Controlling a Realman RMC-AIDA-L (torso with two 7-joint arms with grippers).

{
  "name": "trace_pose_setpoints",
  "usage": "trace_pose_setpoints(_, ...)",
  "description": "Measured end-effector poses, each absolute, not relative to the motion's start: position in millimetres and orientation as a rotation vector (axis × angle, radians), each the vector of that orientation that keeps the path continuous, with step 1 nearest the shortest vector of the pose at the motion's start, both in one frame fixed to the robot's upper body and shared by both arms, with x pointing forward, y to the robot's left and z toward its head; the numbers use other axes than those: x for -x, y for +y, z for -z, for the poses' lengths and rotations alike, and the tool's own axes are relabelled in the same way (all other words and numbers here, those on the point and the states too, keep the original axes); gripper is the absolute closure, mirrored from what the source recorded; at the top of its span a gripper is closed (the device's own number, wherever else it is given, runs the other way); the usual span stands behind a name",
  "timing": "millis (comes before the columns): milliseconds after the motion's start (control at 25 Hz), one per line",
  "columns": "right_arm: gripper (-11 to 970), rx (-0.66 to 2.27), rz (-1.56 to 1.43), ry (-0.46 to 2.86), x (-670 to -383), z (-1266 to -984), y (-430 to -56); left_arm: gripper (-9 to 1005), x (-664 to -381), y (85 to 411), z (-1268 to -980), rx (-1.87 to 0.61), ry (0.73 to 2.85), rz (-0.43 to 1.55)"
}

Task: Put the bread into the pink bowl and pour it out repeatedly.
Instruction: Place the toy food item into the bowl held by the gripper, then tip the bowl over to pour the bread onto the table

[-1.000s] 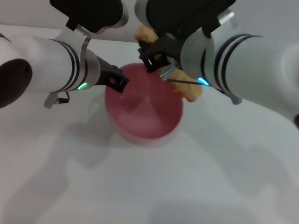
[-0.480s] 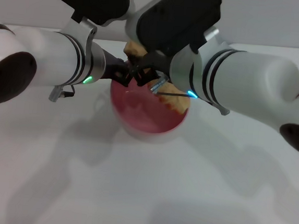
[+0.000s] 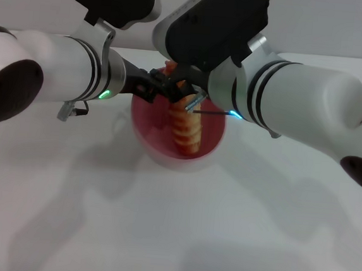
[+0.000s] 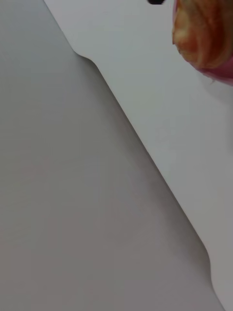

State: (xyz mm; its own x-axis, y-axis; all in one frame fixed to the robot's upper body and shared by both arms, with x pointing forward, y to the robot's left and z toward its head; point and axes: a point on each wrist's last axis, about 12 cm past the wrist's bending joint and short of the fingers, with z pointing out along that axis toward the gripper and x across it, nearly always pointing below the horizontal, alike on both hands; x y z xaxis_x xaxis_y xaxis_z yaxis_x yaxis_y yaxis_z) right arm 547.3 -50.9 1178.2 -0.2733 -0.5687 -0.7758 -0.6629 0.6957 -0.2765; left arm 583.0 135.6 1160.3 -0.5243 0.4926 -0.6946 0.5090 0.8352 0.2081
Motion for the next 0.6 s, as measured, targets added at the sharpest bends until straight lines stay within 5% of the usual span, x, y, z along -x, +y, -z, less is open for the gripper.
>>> trace_pose_setpoints(240, 240, 0.911, -0.12, 1.981, -544, -1183, -59, 961, -587, 138, -1158, -0.723, 2.198, 0.014)
trace_pose_setpoints(600, 240, 0.714, -0.015, 2.027, -535, -1210, -114, 962, -593, 149, -1158, -0.712, 2.127, -0.059)
